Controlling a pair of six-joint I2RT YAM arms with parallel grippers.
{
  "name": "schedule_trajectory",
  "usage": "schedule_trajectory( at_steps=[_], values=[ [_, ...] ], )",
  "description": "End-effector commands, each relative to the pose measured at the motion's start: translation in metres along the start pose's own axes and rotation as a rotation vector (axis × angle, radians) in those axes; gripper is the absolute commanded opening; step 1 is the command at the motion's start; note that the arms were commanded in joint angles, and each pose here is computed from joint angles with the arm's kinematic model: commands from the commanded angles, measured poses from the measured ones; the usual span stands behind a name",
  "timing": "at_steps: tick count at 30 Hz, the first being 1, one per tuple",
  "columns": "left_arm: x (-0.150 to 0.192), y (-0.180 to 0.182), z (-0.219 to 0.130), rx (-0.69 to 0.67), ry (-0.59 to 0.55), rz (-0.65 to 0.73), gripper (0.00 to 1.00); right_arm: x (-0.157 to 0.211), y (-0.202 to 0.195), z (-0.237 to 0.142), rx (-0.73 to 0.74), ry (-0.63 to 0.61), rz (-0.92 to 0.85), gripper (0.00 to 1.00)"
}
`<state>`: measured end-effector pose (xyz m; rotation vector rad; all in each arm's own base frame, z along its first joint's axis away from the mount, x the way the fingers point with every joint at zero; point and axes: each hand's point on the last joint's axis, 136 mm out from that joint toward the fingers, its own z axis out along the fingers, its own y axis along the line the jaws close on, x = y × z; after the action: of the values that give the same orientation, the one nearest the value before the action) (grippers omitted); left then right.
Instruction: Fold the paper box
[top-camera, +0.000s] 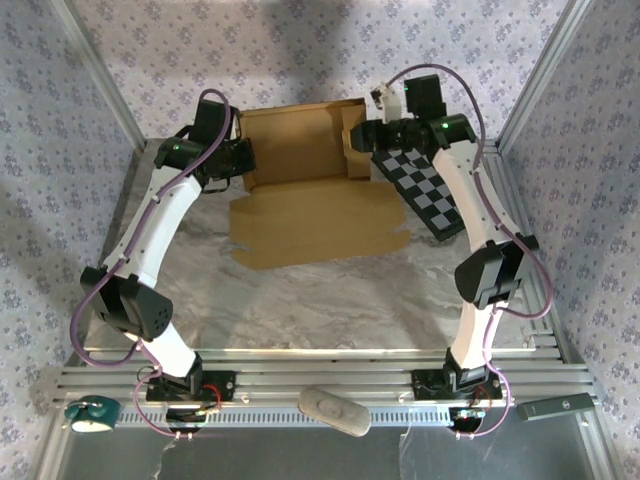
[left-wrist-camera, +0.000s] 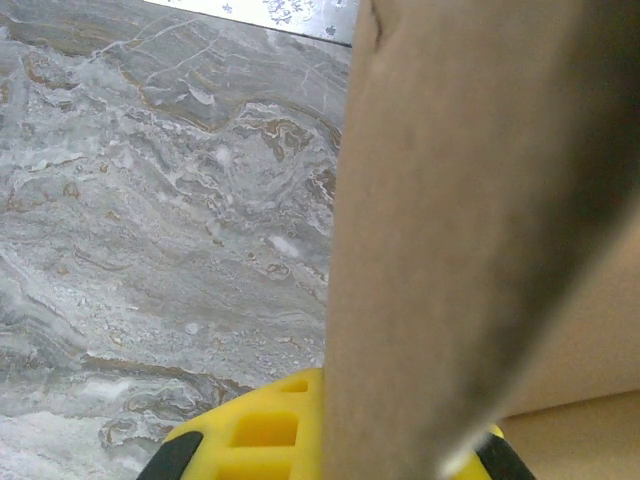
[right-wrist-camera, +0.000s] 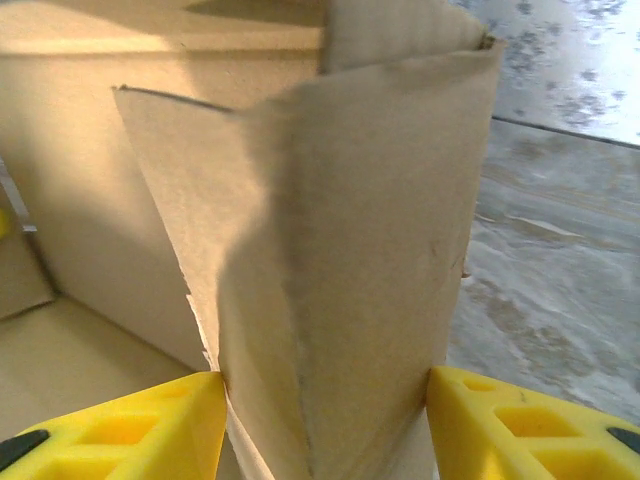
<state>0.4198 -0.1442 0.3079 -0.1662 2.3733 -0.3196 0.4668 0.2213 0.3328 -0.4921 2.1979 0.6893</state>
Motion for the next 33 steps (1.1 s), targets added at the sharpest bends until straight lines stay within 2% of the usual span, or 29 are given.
schedule_trajectory(
  at_steps=[1,4,10,16,23,27,30,33],
  values=[
    [-0.013,-0.025,-0.03,0.098,-0.063,0.031,0.0,0.001,-0.005,0.01,0.16,0.023,-0.101,0.55],
    [-0.013,-0.027,-0.032,0.1,-0.068,0.037,0.0,-0.001,-0.009,0.017,0.229,0.014,-0.127,0.48],
    [-0.014,-0.031,-0.037,0.112,-0.078,0.041,0.0,-0.004,-0.013,0.025,0.313,0.003,-0.146,0.27],
    [-0.017,-0.034,-0.042,0.123,-0.086,0.042,0.0,-0.006,-0.01,0.026,0.338,-0.008,-0.154,0.01],
    [-0.016,-0.039,-0.042,0.129,-0.081,0.048,0.0,-0.01,-0.004,0.029,0.299,-0.028,-0.15,0.0],
    [-0.014,-0.037,-0.037,0.105,-0.064,0.055,0.0,-0.009,-0.009,0.03,0.36,-0.012,-0.165,0.0],
    [-0.006,-0.031,-0.029,0.063,-0.029,0.058,0.0,0.0,-0.019,0.03,0.442,0.05,-0.17,0.0],
    [0.009,-0.021,-0.011,0.002,0.041,0.074,0.0,0.025,-0.023,0.036,0.459,0.159,-0.13,0.0]
  ],
)
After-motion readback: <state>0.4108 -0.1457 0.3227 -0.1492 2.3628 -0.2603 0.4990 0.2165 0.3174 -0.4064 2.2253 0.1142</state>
